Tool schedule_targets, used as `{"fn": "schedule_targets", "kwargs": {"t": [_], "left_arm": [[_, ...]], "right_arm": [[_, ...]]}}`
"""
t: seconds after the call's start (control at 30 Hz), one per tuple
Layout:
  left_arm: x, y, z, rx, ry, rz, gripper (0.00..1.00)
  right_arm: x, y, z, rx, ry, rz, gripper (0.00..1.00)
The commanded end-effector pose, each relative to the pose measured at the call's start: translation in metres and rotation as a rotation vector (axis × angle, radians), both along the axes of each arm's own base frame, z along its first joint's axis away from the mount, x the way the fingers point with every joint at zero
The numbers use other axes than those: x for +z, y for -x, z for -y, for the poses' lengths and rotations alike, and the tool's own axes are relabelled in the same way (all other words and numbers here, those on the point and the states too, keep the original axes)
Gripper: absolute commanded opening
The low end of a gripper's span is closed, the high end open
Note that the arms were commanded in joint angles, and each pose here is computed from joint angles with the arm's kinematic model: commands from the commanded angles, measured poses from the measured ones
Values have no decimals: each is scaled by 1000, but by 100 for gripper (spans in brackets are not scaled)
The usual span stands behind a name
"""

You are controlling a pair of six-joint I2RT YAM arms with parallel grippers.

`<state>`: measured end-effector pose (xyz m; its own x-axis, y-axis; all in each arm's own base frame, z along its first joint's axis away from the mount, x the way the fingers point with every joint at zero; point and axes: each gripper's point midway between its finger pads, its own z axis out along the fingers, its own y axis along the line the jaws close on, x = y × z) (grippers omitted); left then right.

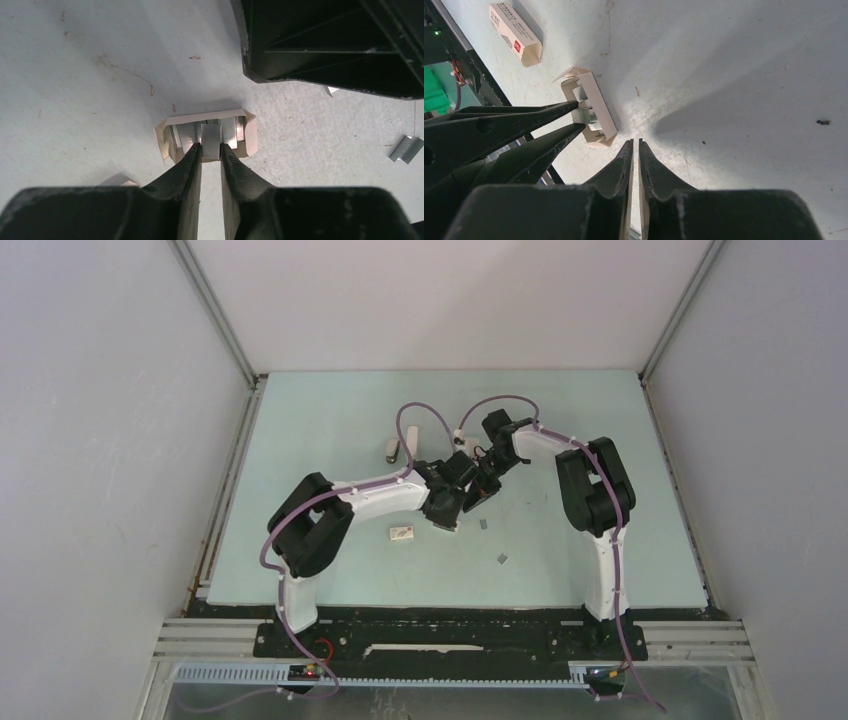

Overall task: Unload the staples from the stapler
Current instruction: Place the staple in the staple box.

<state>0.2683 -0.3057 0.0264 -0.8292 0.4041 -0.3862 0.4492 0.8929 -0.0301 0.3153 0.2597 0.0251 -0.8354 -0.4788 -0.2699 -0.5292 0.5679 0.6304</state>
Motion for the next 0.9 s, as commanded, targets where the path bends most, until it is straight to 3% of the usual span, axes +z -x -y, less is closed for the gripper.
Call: {"fn": "schedule_targets", "kwargs": {"t": [0.0,0.87], "left_arm": [[24,-2,3,-25,16,29,24],[24,1,9,-59,28,-2,26]], "right_arm": [[21,-5,-6,13,-44,51,15],[21,-5,-5,13,-45,52,15]]}}
